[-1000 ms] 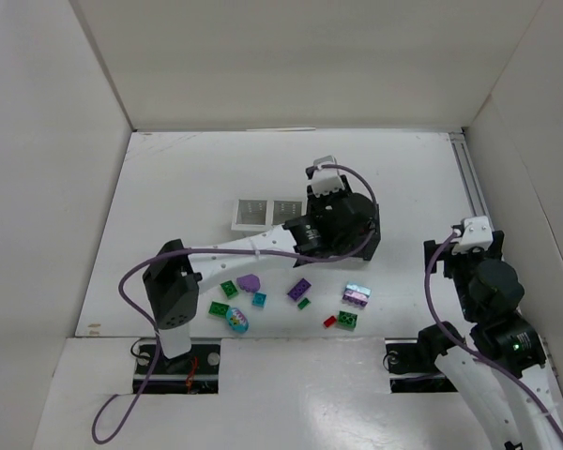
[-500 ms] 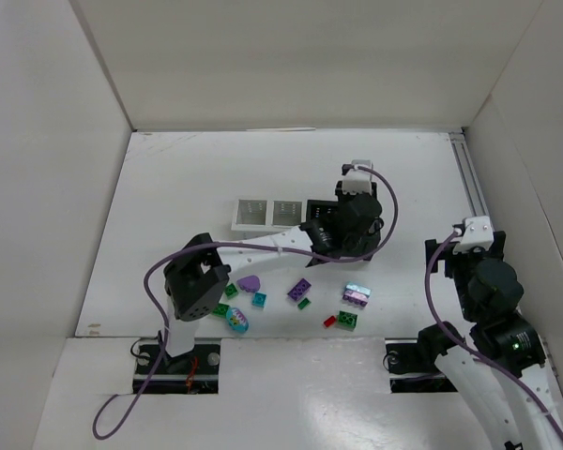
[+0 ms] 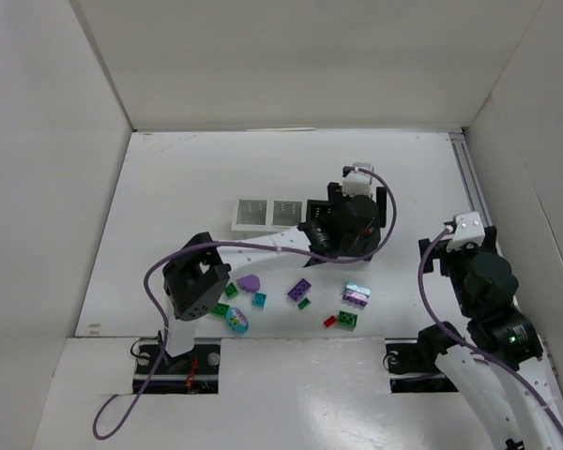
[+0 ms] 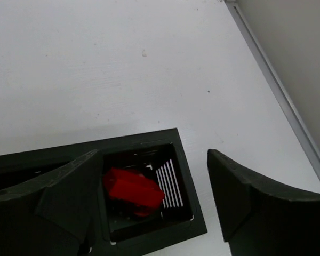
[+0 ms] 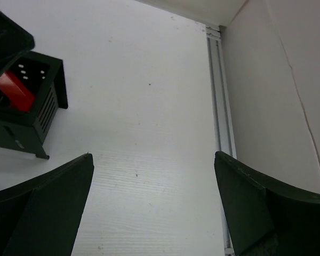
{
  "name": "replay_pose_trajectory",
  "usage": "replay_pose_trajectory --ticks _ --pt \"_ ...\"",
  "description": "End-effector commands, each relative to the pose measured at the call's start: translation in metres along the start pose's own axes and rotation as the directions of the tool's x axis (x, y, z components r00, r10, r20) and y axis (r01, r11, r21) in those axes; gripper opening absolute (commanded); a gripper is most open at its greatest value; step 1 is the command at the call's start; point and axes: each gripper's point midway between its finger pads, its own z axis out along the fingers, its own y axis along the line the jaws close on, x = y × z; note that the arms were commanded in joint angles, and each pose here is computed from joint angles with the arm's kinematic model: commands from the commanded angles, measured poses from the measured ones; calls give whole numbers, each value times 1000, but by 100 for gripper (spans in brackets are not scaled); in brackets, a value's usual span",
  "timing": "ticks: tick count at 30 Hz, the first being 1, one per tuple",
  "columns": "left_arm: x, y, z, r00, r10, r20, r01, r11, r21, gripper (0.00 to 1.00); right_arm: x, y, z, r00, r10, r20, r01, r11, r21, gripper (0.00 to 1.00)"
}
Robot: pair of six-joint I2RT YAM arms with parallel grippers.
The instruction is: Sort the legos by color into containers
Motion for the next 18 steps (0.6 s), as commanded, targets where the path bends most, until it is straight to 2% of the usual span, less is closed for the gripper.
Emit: replay_pose_trajectory --ticks 1,3,4,6,7,9,10,12,13,14,15,16,18 --pt "-47 -2 -28 996 -68 58 65 997 44 77 -13 21 9 998 -48 38 52 992 -119 99" --pt "-42 9 -38 997 -61 37 59 998 32 88 -23 44 18 992 -101 82 117 966 -231 97" --pt "-58 12 -54 996 -73 45 71 996 48 100 -21 56 22 990 -117 79 135 946 -294 96" --pt "-49 29 -72 997 -80 7 80 996 38 100 -28 88 22 984 -143 110 178 872 -456 94" --pt "-49 38 -81 996 -88 -2 88 996 19 100 -14 102 30 981 -186 63 192 836 -515 94" --pt "-57 57 -112 994 -108 -32 109 994 17 100 -10 136 20 968 -227 108 241 715 -656 93" --pt "-40 71 -120 993 -92 -75 92 996 -1 100 -1 150 17 954 -267 137 284 653 -703 93" --pt "-36 93 -149 987 -111 -119 109 994 -22 100 -1 177 2 941 -271 204 323 529 -785 93" --pt "-18 108 -156 978 -142 -152 135 989 -57 100 0 196 -15 927 -282 245 351 433 -830 93" --pt "-11 117 -164 972 -163 -167 153 985 -76 100 10 210 -21 920 -310 239 348 371 -861 93" --pt "-12 132 -180 967 -189 -169 174 980 -100 100 10 216 -23 914 -329 237 354 359 -864 92" --pt "-8 140 -188 961 -215 -175 197 974 -115 100 17 234 -43 898 -348 269 371 267 -890 92" --pt "1 167 -208 939 -303 -164 273 945 -182 100 29 253 -54 880 -394 266 366 205 -907 90"
